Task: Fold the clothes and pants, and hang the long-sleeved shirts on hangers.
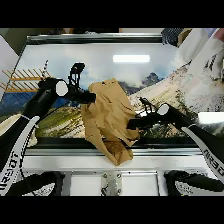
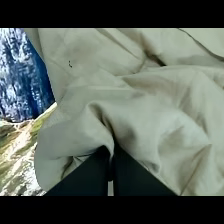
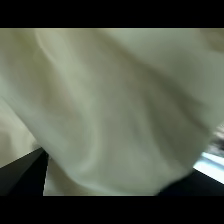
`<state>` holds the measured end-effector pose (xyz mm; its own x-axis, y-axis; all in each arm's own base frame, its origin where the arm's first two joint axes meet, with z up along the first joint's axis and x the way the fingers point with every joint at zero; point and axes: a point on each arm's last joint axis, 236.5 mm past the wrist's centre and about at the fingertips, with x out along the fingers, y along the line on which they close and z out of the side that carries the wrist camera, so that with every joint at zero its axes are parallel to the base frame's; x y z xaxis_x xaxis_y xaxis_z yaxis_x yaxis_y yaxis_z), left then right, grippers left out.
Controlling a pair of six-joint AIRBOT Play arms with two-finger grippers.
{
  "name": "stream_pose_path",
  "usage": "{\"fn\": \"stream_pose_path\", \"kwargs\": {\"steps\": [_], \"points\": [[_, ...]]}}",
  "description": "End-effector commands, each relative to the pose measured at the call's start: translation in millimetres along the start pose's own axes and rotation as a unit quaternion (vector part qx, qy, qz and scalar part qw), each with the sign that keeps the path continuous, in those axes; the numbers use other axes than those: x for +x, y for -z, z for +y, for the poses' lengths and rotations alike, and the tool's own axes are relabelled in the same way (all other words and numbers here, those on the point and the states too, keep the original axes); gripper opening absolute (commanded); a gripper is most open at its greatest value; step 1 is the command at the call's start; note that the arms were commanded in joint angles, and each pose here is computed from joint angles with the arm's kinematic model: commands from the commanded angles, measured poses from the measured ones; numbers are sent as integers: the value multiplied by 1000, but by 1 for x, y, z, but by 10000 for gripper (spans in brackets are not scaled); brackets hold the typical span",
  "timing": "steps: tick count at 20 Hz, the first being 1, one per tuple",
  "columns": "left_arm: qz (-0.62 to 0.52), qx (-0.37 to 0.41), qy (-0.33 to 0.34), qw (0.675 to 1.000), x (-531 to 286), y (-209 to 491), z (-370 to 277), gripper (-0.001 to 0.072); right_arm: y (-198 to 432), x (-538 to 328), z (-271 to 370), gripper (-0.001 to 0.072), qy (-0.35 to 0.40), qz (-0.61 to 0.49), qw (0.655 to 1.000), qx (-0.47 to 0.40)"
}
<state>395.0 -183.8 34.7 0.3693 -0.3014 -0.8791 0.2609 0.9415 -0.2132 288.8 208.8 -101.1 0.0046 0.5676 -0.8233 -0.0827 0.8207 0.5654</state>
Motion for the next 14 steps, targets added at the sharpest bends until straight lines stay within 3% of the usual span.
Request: {"fn": "stream_pose_path", "kwargs": {"steps": [1,2,3,4,5,9,12,14], "points": [[1,1,0,1000,0,1,0,13,-1,24,19,653,-46,3,999,13],[1,1,0,1000,0,1,0,14,-4,24,19,518,-46,-1,999,12],[1,1,0,1000,0,1,0,13,-6,23,20,252,-46,-4,999,9],[0,2,0,1000,0,0,0,13,-9,20,22,66,-48,-7,999,-1],[-6,11,0,1000,-4,-5,0,13,-14,15,26,22,-50,-14,999,-15],[-138,36,6,990,-103,-96,-8,13,-73,-83,76,20,-72,-107,986,-102],[-327,63,19,943,-263,-169,-37,13,-124,-233,140,18,-51,-269,943,-187],[-431,111,29,895,-361,-183,-69,13,-136,-340,189,18,-35,-394,889,-229]]}}
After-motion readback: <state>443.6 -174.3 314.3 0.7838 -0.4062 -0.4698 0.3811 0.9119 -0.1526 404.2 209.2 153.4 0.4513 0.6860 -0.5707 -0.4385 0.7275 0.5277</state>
